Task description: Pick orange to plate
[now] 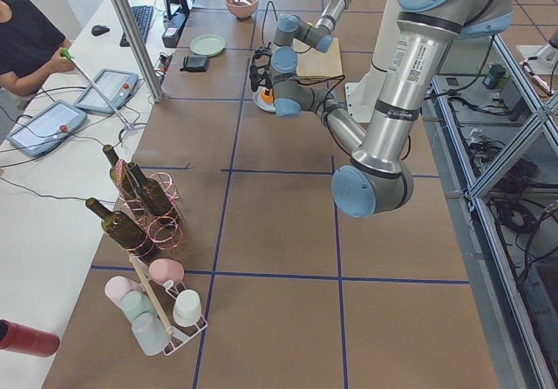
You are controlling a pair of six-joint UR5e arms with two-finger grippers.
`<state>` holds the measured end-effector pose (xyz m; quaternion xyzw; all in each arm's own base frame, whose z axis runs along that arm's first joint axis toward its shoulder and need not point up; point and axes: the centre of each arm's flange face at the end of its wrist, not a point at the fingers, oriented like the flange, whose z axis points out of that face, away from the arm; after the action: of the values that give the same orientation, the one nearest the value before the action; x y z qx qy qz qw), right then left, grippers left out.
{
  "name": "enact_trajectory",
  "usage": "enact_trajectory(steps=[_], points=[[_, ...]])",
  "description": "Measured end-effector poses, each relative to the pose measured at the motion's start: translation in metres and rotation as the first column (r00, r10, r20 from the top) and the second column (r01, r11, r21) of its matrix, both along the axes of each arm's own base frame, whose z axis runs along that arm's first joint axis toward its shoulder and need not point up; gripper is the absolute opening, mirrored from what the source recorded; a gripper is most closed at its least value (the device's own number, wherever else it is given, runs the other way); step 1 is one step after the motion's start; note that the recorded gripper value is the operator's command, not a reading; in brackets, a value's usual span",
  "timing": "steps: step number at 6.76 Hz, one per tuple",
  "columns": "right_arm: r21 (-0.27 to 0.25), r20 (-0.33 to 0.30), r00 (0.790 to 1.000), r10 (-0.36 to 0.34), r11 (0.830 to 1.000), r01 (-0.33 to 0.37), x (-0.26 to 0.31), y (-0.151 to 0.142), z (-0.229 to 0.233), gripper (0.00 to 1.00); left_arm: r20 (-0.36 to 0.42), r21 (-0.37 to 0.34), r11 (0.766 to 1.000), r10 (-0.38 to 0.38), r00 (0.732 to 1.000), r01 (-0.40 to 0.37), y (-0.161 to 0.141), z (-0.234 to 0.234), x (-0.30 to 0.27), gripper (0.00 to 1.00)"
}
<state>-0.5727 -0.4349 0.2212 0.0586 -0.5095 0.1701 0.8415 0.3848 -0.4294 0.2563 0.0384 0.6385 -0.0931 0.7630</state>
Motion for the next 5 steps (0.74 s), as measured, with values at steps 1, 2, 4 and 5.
enact_trajectory(steps=[1, 2, 4, 5], points=[[-0.004, 0.04, 0.999, -0.011, 1.0, 0.011, 0.049, 0.003, 0.006, 1.0, 0.012, -0.007, 1.0, -0.012, 1.0, 0.013, -0.004, 0.007, -0.007, 1.0], [-0.025, 0.073, 0.997, -0.028, 0.999, 0.03, 0.114, -0.001, 0.021, 1.0, 0.037, -0.002, 1.0, -0.021, 0.999, 0.021, -0.01, 0.019, -0.012, 1.0], [-0.025, 0.051, 0.994, -0.095, 0.995, 0.097, 0.251, -0.039, 0.085, 1.0, 0.153, 0.119, 0.993, 0.0, 0.988, -0.018, -0.014, 0.073, -0.026, 1.0], [0.016, 0.003, 0.991, -0.135, 0.991, 0.135, 0.315, -0.06, 0.131, 1.0, 0.222, 0.207, 0.976, 0.014, 0.975, -0.062, -0.013, 0.104, -0.043, 1.0]])
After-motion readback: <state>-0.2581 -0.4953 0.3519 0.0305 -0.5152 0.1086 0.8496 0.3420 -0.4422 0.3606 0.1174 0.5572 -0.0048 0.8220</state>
